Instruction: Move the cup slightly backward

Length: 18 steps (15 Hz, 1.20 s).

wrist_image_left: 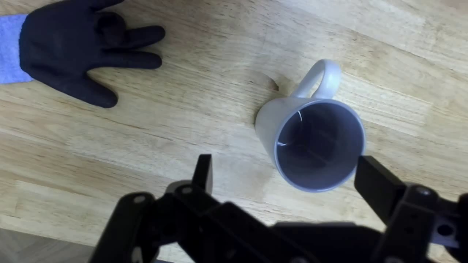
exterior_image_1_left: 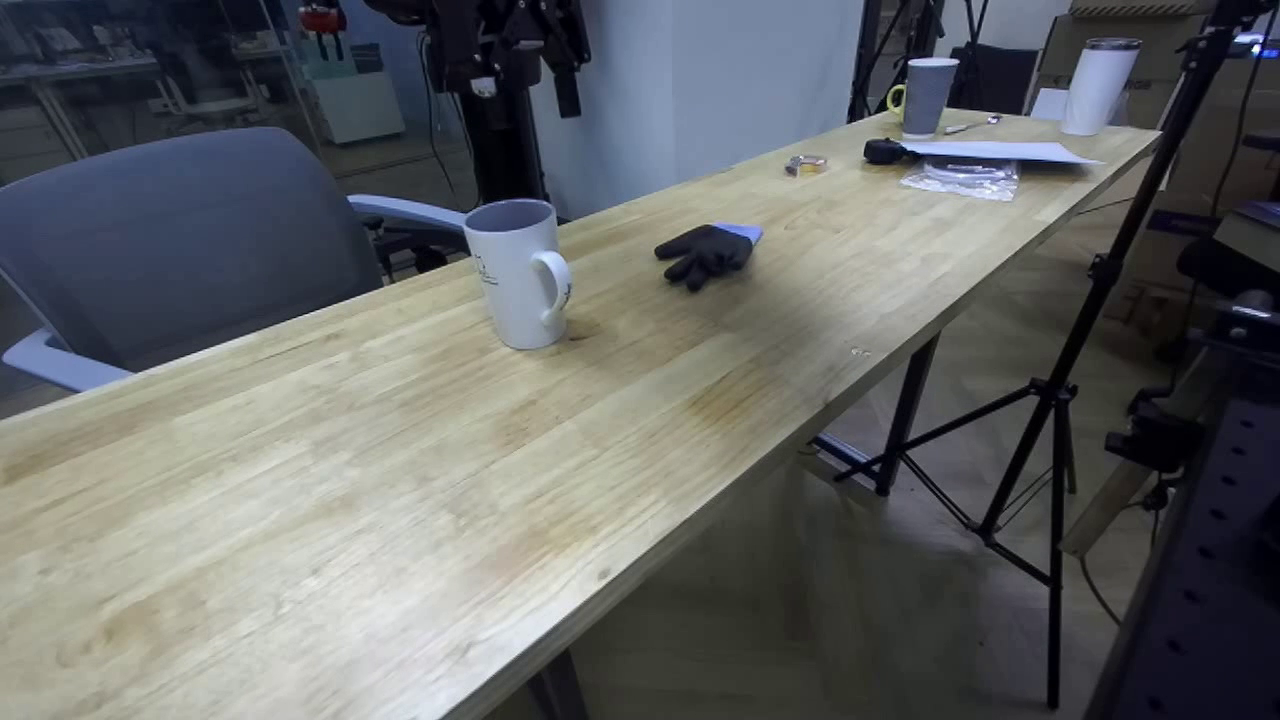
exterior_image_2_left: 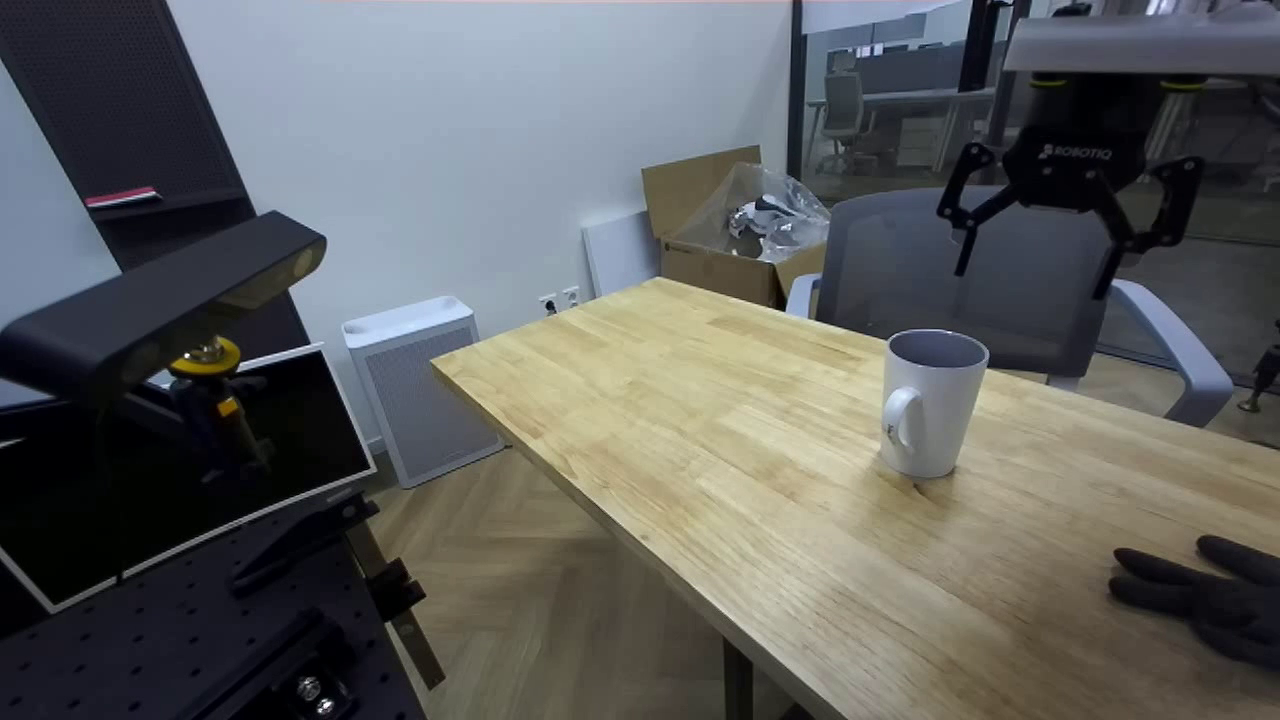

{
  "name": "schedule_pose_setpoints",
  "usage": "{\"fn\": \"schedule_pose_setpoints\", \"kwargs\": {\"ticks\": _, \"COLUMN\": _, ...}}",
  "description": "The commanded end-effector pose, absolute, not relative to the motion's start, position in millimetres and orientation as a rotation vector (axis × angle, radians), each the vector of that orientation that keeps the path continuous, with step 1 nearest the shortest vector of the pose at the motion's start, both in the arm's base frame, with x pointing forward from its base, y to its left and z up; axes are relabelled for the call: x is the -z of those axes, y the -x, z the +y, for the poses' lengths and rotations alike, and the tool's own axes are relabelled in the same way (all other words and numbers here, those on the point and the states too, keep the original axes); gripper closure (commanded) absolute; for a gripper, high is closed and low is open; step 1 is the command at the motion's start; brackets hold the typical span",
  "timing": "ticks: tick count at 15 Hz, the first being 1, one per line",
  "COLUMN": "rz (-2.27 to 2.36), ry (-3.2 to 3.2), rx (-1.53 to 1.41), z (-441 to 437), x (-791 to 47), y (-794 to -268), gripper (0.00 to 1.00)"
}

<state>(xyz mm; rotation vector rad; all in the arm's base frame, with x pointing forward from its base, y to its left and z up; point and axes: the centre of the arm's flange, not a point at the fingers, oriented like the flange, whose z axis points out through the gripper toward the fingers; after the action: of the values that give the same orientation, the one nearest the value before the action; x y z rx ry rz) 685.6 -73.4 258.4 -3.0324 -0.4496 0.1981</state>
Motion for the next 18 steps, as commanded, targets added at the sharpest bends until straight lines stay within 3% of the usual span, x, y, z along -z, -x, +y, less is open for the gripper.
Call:
{"fn": "schedule_pose_setpoints", "kwargs": {"ticks": 1, "rz": -0.450, "ry": 3.032, "rx": -0.201, "z": -73.4, "x": -259.1, "y": -685.8, "gripper": 0.00}}
{"fn": "schedule_pose_setpoints", "kwargs": {"ticks": 18, "rz": -0.441, "ry": 3.109, "rx": -0.143, "z": -56.4, "x": -245.0, "y": -696.0, "gripper": 0.00}}
